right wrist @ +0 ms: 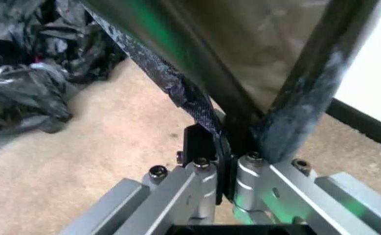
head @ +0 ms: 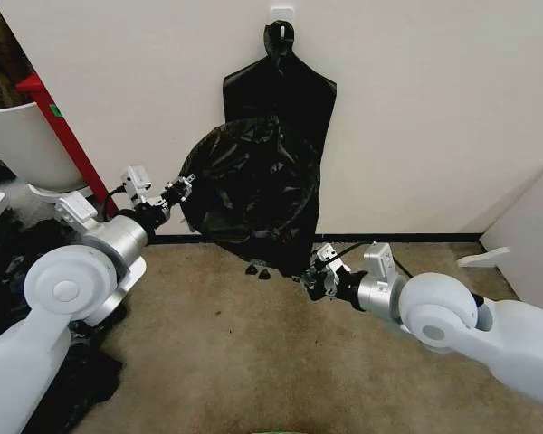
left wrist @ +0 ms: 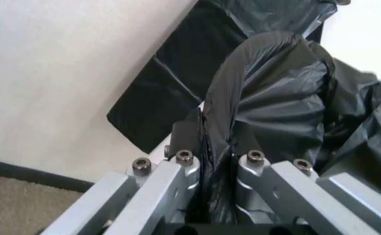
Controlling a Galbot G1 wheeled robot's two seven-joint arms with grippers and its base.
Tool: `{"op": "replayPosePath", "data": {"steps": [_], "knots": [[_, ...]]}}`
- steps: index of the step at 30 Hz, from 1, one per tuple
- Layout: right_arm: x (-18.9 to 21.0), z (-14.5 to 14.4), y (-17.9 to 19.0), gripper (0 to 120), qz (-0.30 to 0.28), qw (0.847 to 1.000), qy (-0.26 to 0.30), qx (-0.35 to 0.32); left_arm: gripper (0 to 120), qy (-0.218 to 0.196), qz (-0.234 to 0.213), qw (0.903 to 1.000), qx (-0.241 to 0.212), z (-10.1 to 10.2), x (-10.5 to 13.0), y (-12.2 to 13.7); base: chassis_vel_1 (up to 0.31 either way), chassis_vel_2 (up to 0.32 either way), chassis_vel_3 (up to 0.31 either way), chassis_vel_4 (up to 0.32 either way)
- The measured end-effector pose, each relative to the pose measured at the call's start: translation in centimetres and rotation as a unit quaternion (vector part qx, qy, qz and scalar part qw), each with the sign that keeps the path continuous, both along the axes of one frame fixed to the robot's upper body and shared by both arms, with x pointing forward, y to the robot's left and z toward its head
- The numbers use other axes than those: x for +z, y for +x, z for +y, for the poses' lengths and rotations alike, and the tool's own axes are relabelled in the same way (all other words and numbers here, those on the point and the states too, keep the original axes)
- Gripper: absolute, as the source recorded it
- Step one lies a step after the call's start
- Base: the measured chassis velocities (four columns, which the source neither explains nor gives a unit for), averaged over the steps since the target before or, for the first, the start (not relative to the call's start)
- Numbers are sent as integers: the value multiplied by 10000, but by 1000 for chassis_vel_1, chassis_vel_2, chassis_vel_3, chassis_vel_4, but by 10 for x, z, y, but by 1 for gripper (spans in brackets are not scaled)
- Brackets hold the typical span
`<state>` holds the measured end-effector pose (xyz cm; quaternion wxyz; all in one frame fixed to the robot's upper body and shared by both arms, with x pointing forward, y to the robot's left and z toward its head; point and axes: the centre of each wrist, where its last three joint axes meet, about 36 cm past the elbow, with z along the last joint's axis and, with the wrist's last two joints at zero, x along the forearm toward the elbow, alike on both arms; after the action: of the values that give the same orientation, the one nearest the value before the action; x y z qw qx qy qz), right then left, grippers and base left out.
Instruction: Place the garbage bag over the trash bin.
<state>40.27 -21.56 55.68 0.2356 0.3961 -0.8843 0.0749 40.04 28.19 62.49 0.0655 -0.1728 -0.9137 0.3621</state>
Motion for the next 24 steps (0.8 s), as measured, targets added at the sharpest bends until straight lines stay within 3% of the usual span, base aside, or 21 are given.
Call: {"op": "replayPosePath", "data": {"steps": [16, 20, 24], "knots": [[-7, -5, -3, 0, -120, 9999, -15, -77, 4, -171, 130, 9997, -77, 2, -4, 2, 0, 0, 0, 0], [-4, -1, -11, 9, -187, 9997, -33, -162, 4, -68, 93, 9999, -27, 0, -7, 5, 0, 0, 0, 0], [0, 9, -33, 27, -303, 9994, 66, -144, 4, 162, 31, 9998, 103, -1, -15, 10, 0, 0, 0, 0]]}}
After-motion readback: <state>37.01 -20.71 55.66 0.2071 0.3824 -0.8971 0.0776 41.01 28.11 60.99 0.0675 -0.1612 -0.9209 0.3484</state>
